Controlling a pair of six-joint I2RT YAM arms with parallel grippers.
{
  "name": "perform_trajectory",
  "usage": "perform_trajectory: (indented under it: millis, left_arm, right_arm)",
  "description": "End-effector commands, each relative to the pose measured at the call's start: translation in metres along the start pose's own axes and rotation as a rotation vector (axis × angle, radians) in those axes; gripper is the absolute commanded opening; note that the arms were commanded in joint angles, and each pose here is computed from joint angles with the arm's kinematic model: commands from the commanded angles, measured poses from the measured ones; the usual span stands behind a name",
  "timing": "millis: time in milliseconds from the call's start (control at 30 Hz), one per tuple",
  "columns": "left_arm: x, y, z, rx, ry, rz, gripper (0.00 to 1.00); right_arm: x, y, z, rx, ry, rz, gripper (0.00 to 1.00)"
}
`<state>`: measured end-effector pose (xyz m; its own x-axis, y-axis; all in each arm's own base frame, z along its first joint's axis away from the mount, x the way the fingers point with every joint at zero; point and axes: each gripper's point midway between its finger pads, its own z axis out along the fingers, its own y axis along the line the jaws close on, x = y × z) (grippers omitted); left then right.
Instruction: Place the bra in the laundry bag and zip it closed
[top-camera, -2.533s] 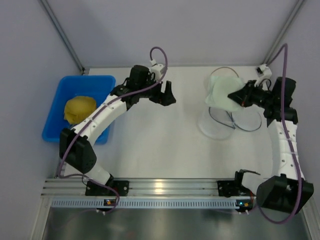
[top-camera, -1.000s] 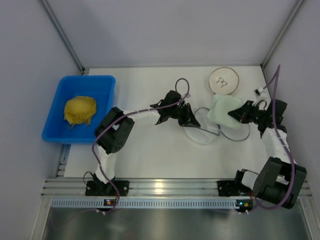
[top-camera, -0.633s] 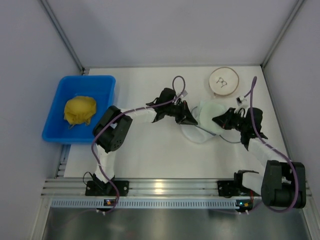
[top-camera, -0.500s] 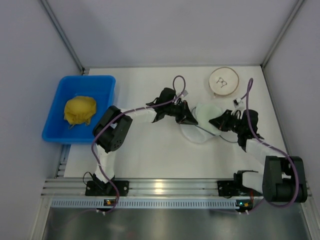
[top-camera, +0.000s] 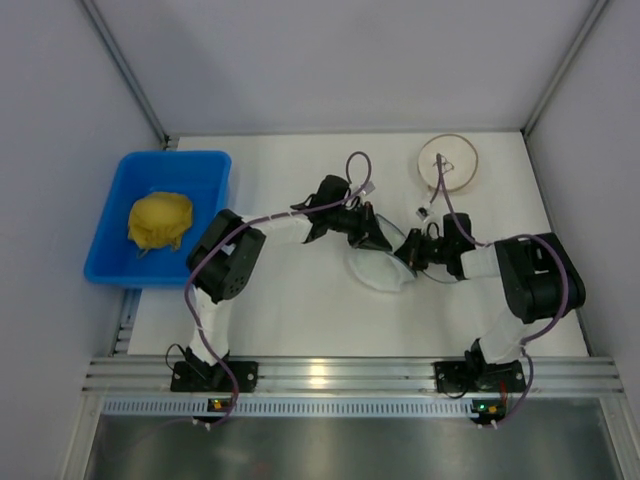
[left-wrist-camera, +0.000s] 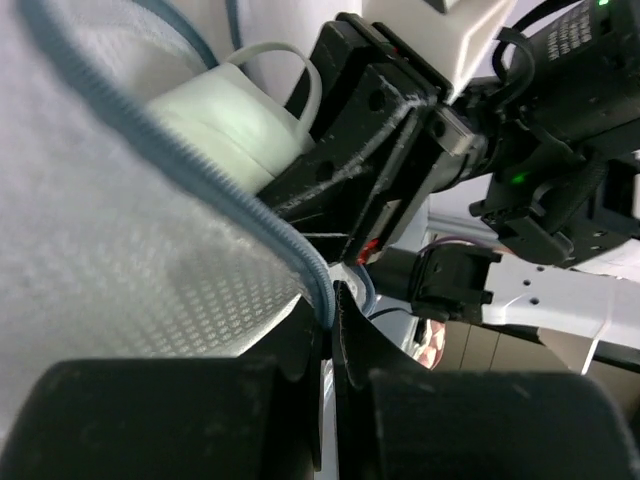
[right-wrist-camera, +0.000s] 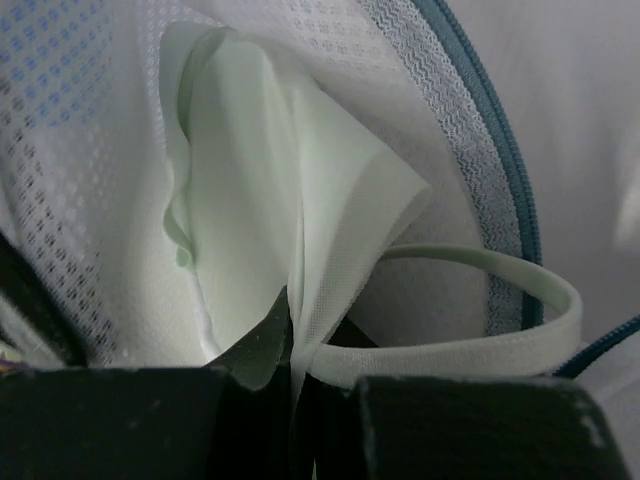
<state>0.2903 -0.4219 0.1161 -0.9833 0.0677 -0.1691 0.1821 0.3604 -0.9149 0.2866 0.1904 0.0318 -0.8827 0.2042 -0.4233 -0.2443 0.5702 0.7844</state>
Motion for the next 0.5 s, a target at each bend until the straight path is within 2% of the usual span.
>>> perform_trajectory:
  millis: [0, 300, 400, 467]
  left_arm:
    - [-0.011, -0.014, -0.019, -0.002, 0.005, 0.104, 0.0]
    - [-0.001, -0.005, -0.052, -0.143, 0.063, 0.307, 0.0]
    - [0.005, 0.004, -0.059, -0.174, 0.074, 0.324, 0.0]
    - [0.01, 0.007, -0.063, -0.178, 0.078, 0.327, 0.0]
  right_arm:
    - [0.007, 0.019, 0.009, -0.089, 0.072, -0.126, 0.0]
    - [0.024, 0.02, 0.024, -0.039, 0.215, -0.212, 0.0]
    - [0.013, 0.029, 0.019, -0.004, 0.233, -0.243, 0.2]
    - [-0.003, 0.034, 0.008, 0.056, 0.225, -0.302, 0.49]
